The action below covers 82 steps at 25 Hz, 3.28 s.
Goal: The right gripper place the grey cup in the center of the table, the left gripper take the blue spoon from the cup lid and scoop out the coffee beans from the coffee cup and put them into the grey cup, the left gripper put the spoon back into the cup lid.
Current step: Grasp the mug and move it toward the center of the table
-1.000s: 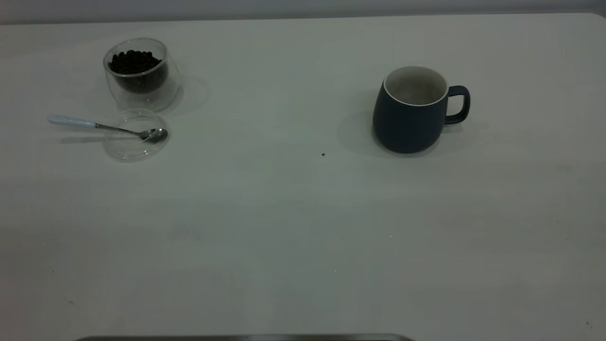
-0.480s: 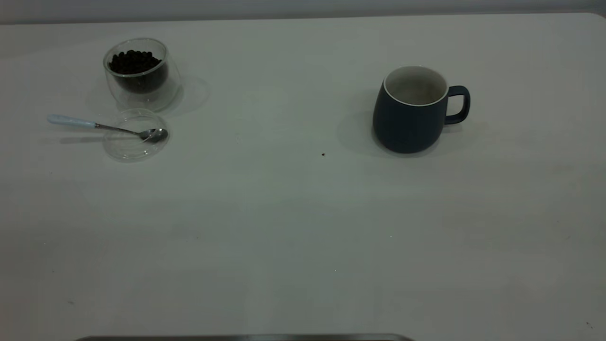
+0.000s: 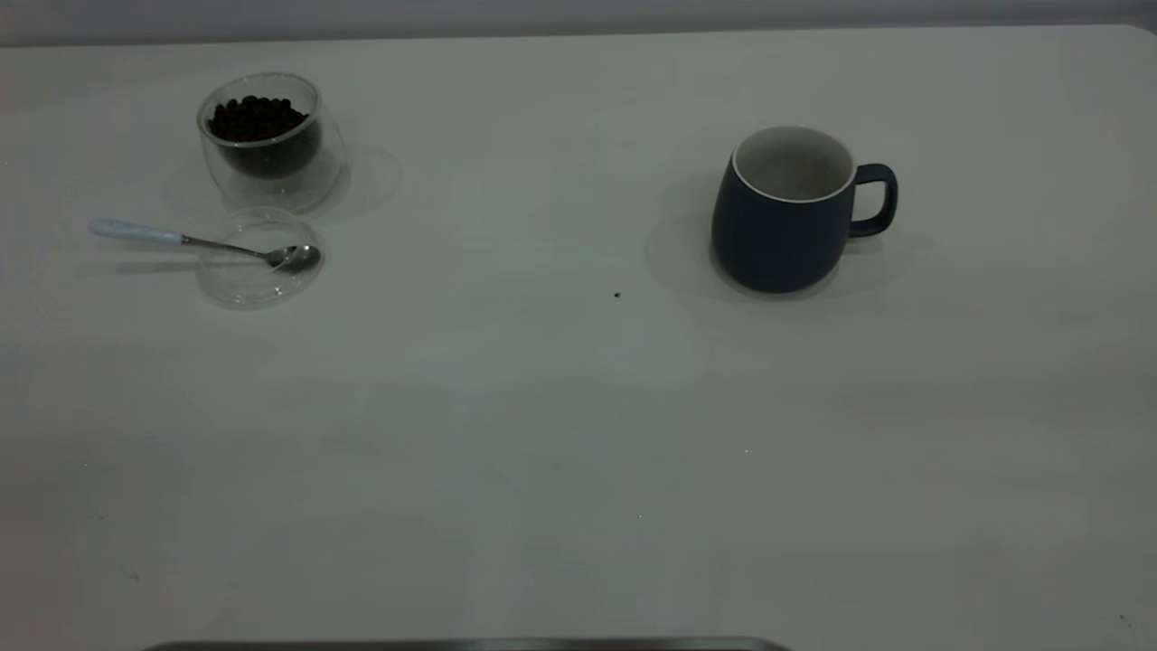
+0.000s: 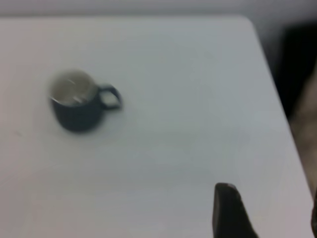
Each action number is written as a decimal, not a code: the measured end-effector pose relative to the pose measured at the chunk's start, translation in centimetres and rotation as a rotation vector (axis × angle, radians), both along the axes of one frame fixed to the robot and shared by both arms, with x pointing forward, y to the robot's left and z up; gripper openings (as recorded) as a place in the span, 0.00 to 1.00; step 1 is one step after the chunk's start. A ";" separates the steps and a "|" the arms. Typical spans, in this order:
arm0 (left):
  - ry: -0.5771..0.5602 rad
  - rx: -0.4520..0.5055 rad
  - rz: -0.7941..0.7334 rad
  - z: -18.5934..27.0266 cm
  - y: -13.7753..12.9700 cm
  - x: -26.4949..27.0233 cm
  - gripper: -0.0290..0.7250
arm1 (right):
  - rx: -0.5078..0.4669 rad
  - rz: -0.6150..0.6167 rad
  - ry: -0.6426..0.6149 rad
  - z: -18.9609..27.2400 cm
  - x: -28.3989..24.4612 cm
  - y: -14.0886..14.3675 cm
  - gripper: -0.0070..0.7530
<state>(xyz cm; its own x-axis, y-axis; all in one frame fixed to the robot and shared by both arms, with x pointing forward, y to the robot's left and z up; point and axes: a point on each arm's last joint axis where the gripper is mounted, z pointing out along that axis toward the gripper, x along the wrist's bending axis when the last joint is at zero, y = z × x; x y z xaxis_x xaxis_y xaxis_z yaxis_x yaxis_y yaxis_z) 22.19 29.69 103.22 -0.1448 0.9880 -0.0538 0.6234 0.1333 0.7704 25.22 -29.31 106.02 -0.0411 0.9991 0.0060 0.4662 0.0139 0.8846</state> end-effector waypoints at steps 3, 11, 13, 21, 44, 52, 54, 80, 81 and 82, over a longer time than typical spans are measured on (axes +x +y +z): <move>0.000 0.001 -0.001 0.0 0.0 0.0 0.51 | -0.034 0.084 -0.024 1.0 3.0 0.5 0.49; 0.000 0.002 -0.002 0.0 0.0 0.0 0.51 | -0.115 0.277 0.125 -0.3 13.6 1.1 0.49; 0.000 0.002 -0.001 0.0 0.0 0.0 0.51 | -0.162 0.345 0.144 -0.7 16.3 1.3 0.49; 0.000 0.002 -0.001 0.0 0.0 0.0 0.51 | -0.311 0.605 0.252 -4.9 27.0 1.7 0.49; 0.000 0.000 0.000 0.0 0.0 0.0 0.51 | -0.647 1.074 0.334 -22.1 40.6 4.0 0.49; 0.000 0.000 0.000 0.0 0.0 0.0 0.51 | -0.606 1.115 0.345 -24.2 41.7 4.4 0.49; 0.000 0.000 0.000 0.0 0.0 0.0 0.51 | -0.596 1.124 0.348 -24.3 41.6 4.5 0.49; 0.000 0.002 -0.001 0.0 0.0 0.0 0.51 | -0.526 1.316 0.344 -25.2 39.8 10.1 0.49; 0.000 0.002 -0.001 0.0 0.0 0.0 0.51 | -0.519 1.317 0.344 -25.3 39.7 10.4 0.49; 0.000 0.002 -0.001 0.0 0.0 0.0 0.51 | -0.516 1.319 0.345 -25.4 39.6 10.6 0.49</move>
<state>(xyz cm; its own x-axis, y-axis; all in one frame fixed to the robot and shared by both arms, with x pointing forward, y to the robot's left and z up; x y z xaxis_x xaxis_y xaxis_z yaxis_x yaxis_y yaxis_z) 22.19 29.69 103.22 -0.1435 0.9883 -0.0522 0.6237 0.1312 0.7705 64.85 -18.68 80.61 -0.9820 0.1318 -0.1351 0.0477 0.8660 0.4977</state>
